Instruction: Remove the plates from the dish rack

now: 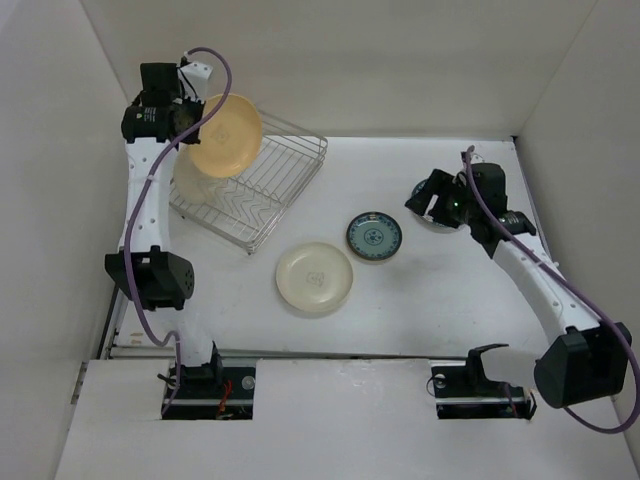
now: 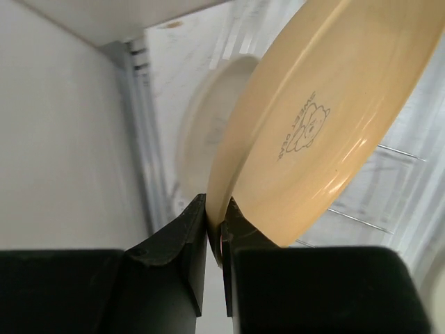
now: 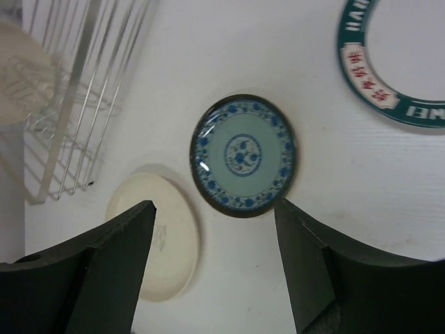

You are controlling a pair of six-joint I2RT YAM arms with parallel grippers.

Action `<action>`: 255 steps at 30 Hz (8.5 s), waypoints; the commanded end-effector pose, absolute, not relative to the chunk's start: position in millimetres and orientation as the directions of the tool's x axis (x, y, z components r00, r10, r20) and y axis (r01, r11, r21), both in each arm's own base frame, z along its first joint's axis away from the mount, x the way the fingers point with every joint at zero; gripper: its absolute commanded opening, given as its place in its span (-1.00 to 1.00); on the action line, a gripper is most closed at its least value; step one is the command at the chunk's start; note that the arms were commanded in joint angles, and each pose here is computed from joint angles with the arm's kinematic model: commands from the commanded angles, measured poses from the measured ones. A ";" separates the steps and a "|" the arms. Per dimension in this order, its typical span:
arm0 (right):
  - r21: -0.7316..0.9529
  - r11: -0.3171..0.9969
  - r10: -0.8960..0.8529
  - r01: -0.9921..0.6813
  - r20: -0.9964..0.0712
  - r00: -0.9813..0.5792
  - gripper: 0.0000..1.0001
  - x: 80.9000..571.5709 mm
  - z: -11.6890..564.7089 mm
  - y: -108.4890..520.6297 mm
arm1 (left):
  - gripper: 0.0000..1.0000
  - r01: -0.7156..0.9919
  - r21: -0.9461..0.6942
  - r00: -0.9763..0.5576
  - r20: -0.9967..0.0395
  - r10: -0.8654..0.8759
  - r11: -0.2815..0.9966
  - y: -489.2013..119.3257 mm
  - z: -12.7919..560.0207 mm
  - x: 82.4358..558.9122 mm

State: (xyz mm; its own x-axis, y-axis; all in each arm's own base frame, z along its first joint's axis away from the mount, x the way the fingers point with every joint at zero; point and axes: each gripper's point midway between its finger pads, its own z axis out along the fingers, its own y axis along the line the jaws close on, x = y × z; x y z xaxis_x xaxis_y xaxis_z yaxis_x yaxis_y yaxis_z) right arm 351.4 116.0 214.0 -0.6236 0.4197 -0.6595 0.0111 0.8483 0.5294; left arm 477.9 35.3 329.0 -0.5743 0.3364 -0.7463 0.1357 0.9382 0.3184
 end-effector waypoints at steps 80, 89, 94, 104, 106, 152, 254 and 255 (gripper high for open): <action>0.316 0.927 0.024 -0.199 -0.581 -0.813 0.07 310.5 146.3 286.1 | 0.79 0.016 0.369 -0.660 -0.695 0.287 0.929 75.5 321.7 466.2; 0.320 0.928 0.063 -0.192 -0.641 -0.765 0.07 323.9 179.1 286.3 | 0.65 0.147 0.339 -0.697 -0.631 0.341 0.929 80.2 260.3 516.1; 0.314 0.928 0.054 -0.199 -0.644 -0.763 0.07 324.0 179.0 286.0 | 0.21 0.148 0.327 -0.695 -0.637 0.333 0.934 79.2 247.4 527.4; 0.305 0.932 0.046 -0.195 -0.634 -0.772 0.07 321.2 173.9 283.5 | -0.91 0.094 0.366 -0.717 -0.620 0.318 0.926 91.2 234.6 526.7; 0.310 0.930 0.050 -0.197 -0.639 -0.768 0.07 320.7 177.6 283.2 | -1.00 0.091 0.367 -0.712 -0.626 0.318 0.926 91.1 239.2 525.6; 0.500 0.809 0.219 -0.310 -0.745 -0.630 0.40 314.9 253.1 296.0 | -1.00 0.723 -0.283 -0.663 -0.542 0.516 0.631 -176.5 256.4 290.8; 0.321 0.736 0.564 0.596 -0.778 -0.277 1.00 204.9 257.1 -2.1 | 0.98 -0.657 0.303 -0.594 -0.772 -0.227 0.690 156.8 287.0 327.7; 0.356 0.716 0.591 0.601 -0.767 -0.250 1.00 198.3 257.8 -4.7 | 0.98 -0.659 0.290 -0.594 -0.767 -0.243 0.694 160.4 281.9 327.4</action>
